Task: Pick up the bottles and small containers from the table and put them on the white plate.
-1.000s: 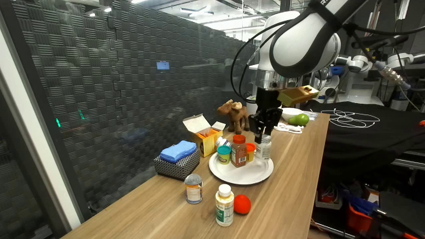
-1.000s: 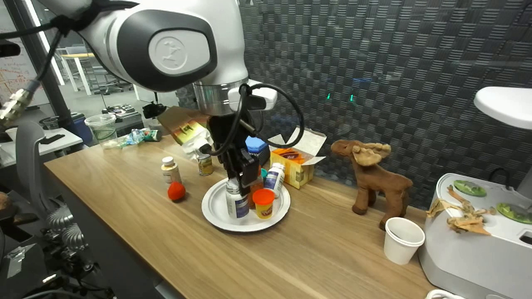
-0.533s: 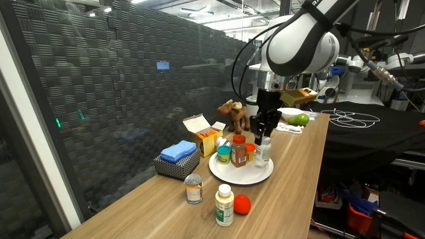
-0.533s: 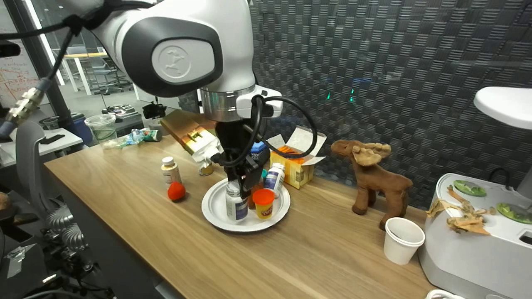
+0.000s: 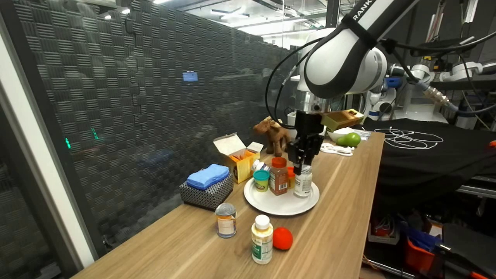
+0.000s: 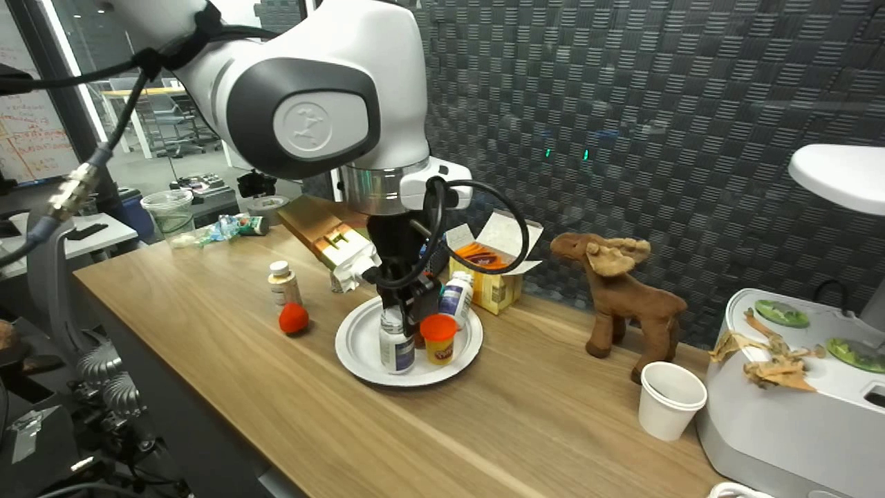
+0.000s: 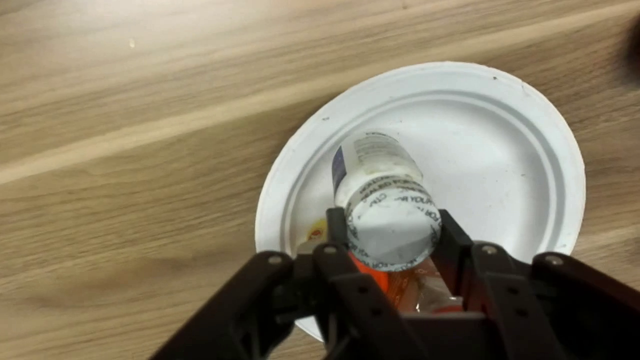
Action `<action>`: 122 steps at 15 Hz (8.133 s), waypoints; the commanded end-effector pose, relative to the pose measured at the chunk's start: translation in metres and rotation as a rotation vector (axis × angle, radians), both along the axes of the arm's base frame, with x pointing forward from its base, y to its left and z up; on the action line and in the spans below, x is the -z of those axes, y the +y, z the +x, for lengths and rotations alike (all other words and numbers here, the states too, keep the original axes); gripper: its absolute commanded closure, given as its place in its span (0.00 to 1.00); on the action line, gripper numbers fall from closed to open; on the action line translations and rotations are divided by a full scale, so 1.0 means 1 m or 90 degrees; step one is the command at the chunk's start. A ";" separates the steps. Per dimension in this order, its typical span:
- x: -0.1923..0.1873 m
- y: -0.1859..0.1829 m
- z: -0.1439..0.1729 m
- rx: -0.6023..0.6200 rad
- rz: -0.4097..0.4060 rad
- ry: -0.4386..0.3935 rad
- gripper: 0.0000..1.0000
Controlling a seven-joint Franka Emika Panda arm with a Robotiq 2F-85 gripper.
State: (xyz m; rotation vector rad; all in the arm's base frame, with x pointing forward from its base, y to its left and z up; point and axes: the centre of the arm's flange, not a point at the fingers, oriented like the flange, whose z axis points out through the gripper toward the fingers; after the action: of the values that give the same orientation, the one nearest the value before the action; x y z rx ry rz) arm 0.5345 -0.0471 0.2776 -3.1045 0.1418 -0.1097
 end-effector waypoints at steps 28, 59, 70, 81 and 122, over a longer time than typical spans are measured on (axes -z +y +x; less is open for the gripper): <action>-0.049 0.214 -0.076 -0.068 -0.056 -0.142 0.00; 0.000 0.250 -0.031 -0.081 -0.030 0.006 0.00; -0.012 0.235 -0.024 -0.064 -0.036 -0.016 0.00; -0.014 0.230 -0.024 -0.052 -0.041 -0.008 0.00; -0.074 0.227 -0.034 0.068 -0.135 -0.122 0.79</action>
State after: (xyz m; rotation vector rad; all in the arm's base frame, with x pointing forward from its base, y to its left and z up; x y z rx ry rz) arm 0.4911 0.2058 0.3359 -3.2565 0.2231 -0.3839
